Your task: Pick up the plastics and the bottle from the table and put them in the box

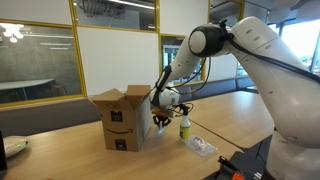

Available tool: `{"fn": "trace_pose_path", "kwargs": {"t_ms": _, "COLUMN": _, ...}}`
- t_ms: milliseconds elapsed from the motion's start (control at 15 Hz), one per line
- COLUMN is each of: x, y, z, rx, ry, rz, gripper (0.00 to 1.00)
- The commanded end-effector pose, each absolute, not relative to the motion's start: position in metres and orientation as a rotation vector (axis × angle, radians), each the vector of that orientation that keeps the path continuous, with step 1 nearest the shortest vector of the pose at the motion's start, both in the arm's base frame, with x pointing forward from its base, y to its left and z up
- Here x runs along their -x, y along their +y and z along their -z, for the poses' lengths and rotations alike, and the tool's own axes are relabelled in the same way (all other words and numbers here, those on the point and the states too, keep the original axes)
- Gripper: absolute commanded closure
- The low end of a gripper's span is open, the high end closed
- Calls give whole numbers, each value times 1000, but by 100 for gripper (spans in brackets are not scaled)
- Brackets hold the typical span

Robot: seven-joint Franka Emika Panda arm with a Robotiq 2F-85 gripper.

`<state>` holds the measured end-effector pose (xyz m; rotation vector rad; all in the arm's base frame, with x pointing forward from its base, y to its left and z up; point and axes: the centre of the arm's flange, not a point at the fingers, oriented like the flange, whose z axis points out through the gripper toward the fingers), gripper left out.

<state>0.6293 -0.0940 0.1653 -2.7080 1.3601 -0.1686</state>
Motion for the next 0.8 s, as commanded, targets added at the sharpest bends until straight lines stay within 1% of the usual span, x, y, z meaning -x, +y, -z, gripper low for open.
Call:
{"fn": "trace_pose_path", "kwargs": {"t_ms": 0, "x": -614, "y": -118, "z": -213, "rx": 2716, "ry": 1410, "rz": 283, "gripper": 83}}
{"fn": "trace_pose_path", "kwargs": {"t_ms": 67, "x": -614, "y": -125, "z": -223, "rx": 2718, "ry": 1418, "rz": 311, "gripper": 82}}
{"fn": "trace_pose_path", "kwargs": {"t_ms": 333, "x": -615, "y": -143, "z": -270, "rx": 2730, "ry": 1405, "rz": 422, "gripper": 83}}
{"fn": "trace_pose_path", "kwargs": {"t_ms": 733, "x": -642, "y": -134, "z": -358, "rx": 2790, "ry": 1252, "rz": 617, "gripper": 83}}
